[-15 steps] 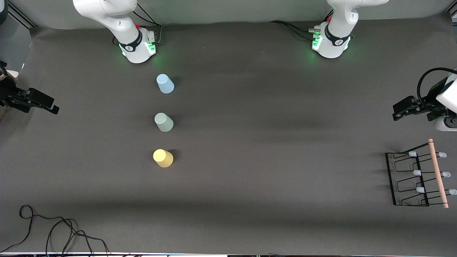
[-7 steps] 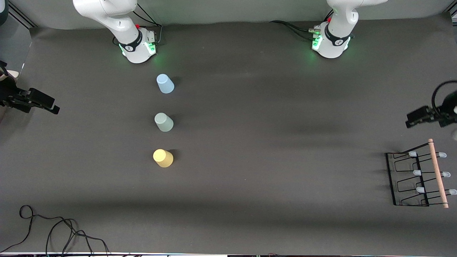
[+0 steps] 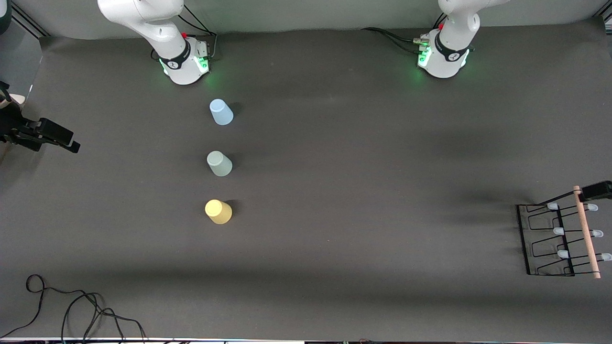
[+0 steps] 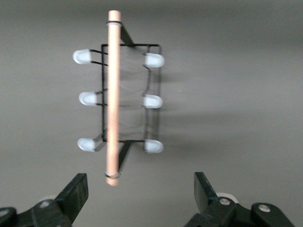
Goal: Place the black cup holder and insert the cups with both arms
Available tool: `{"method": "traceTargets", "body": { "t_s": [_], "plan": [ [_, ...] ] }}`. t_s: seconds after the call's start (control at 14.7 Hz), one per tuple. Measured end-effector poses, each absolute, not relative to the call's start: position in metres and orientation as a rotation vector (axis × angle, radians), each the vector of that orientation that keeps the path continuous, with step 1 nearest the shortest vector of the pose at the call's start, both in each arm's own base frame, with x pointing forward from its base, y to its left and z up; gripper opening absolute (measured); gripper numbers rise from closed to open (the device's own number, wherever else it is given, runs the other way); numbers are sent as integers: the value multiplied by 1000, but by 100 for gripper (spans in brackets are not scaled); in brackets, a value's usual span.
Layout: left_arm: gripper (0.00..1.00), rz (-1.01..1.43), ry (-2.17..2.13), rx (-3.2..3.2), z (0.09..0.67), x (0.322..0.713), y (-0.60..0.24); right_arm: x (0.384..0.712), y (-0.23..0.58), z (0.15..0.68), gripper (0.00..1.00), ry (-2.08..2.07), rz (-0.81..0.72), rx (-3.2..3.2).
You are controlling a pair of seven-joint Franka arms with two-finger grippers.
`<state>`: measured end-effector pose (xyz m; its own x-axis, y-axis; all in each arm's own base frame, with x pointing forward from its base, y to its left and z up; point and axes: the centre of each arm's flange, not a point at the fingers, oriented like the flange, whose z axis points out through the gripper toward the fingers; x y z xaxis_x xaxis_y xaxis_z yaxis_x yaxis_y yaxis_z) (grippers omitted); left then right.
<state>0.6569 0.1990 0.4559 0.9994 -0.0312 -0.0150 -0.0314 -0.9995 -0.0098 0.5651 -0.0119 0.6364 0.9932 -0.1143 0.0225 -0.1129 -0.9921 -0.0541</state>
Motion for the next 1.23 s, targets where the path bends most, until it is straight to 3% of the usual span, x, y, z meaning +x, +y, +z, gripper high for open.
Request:
{"method": "traceTargets", "body": {
  "t_s": [0.41, 0.48, 0.54, 0.68, 0.75, 0.95, 1.09, 1.23],
  "plan": [
    [94, -12, 167, -3123, 390, 695, 222, 565, -12, 636, 100, 176, -38, -3084],
    [88, -16, 185, -3121, 383, 699, 221, 565, -12, 636, 100, 176, -38, -3084],
    [88, -16, 192, -3120, 378, 700, 221, 565, -12, 636, 100, 176, -38, -3084],
    [74, -3, 194, -3122, 368, 702, 222, 565, -12, 636, 100, 176, -38, -3084],
    [74, 3, 194, -3123, 363, 702, 222, 565, -12, 636, 100, 176, -38, -3084],
    [45, -24, 192, -3116, 346, 707, 225, 565, -12, 636, 100, 176, -38, -3084],
    [40, -29, 192, -3115, 340, 708, 226, 565, -12, 636, 100, 176, -37, -3084],
    [16, -31, 189, -3114, 341, 708, 228, 565, -12, 636, 100, 176, -37, -3084]
  ]
}}
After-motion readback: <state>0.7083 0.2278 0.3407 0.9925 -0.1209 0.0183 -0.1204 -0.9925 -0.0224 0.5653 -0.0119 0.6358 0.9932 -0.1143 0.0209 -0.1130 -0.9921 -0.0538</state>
